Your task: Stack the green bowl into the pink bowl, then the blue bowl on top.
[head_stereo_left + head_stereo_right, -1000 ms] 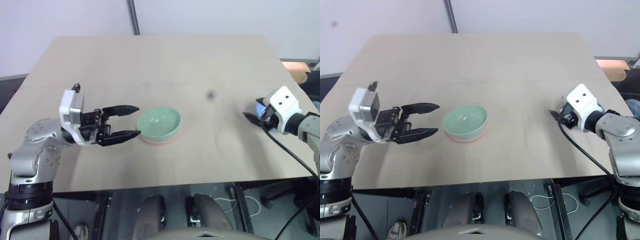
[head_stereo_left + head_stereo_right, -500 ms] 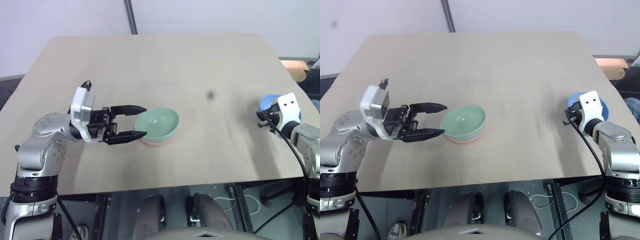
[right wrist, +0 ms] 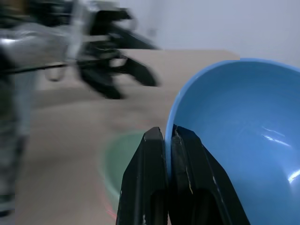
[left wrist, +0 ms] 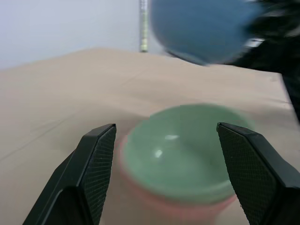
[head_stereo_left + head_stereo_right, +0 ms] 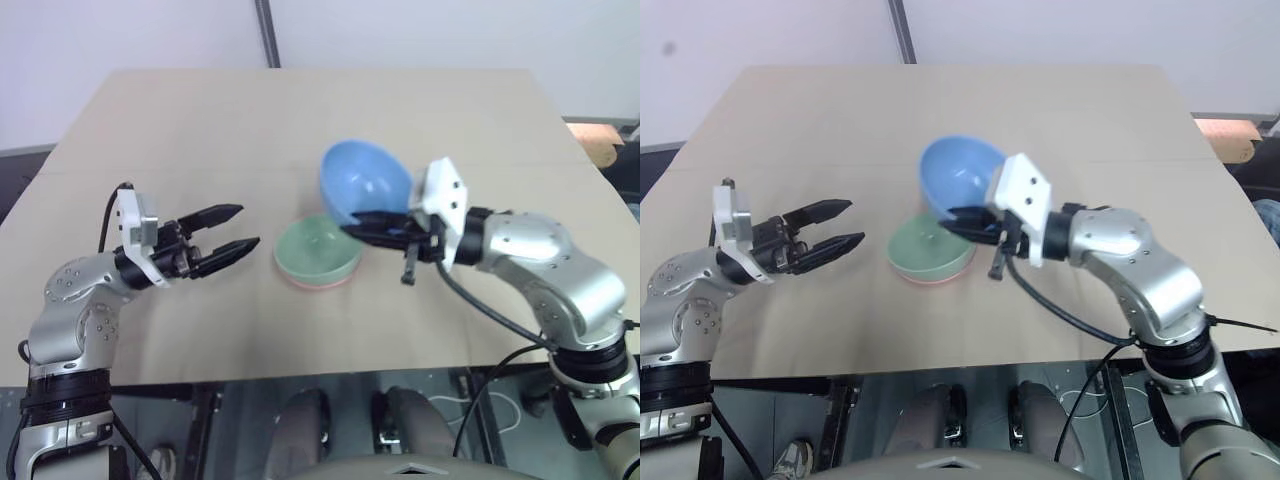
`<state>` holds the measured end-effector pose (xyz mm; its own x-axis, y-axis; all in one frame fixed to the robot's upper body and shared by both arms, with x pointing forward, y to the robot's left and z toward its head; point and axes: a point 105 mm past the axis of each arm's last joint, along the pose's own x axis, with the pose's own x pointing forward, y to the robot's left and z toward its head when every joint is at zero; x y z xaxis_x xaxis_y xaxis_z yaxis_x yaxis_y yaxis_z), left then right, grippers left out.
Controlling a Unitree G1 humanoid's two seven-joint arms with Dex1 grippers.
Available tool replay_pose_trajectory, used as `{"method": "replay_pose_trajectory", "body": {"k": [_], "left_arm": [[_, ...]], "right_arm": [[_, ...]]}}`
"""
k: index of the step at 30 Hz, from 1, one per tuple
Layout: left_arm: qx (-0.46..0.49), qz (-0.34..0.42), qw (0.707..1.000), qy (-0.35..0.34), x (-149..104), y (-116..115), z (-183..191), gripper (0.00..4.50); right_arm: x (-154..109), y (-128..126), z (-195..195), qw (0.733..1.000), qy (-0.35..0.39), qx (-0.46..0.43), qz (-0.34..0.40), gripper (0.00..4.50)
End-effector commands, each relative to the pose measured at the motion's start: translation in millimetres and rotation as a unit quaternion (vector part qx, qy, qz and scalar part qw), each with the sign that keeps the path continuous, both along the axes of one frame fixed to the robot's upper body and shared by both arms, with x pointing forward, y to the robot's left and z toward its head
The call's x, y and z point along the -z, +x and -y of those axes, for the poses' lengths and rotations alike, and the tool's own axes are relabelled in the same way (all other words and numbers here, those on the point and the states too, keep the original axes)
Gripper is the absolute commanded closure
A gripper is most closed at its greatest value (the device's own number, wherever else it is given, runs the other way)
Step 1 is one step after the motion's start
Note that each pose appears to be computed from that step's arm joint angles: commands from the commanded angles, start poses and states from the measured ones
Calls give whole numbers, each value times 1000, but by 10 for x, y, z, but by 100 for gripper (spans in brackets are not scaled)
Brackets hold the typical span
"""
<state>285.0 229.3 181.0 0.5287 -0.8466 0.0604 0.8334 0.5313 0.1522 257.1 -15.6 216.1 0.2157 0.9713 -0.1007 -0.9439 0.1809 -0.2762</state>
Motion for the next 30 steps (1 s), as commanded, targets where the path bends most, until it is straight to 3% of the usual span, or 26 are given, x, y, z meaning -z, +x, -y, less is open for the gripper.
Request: {"method": "replay_pose_trajectory", "body": {"k": [1, 2, 3, 7, 11, 18, 23, 30], "left_arm": [[-25, 25, 999, 6, -83, -10, -92, 86], [-27, 25, 999, 6, -84, -12, -94, 86], [-28, 24, 999, 6, -87, -16, -90, 86], [-34, 14, 999, 5, -93, -42, -74, 86], [-46, 9, 999, 11, -99, -79, -51, 86], [-53, 20, 998, 16, -93, -93, -20, 86], [-45, 20, 999, 11, -82, -62, 24, 86], [-36, 20, 999, 9, -66, -37, 68, 86]], "right_arm": [[157, 71, -6, 998, -53, -40, 16, 441], [224, 99, 8, 996, -76, -49, 26, 441], [247, 117, 14, 995, -79, -55, 22, 356], [254, 129, 30, 994, -78, -76, 28, 192], [-33, 147, 96, 998, -11, -51, 43, 2], [-330, 82, 238, 997, 64, -12, 40, 2], [-249, 273, 377, 994, 99, 49, -3, 2], [-164, 504, 132, 980, 182, 57, -61, 2]]}}
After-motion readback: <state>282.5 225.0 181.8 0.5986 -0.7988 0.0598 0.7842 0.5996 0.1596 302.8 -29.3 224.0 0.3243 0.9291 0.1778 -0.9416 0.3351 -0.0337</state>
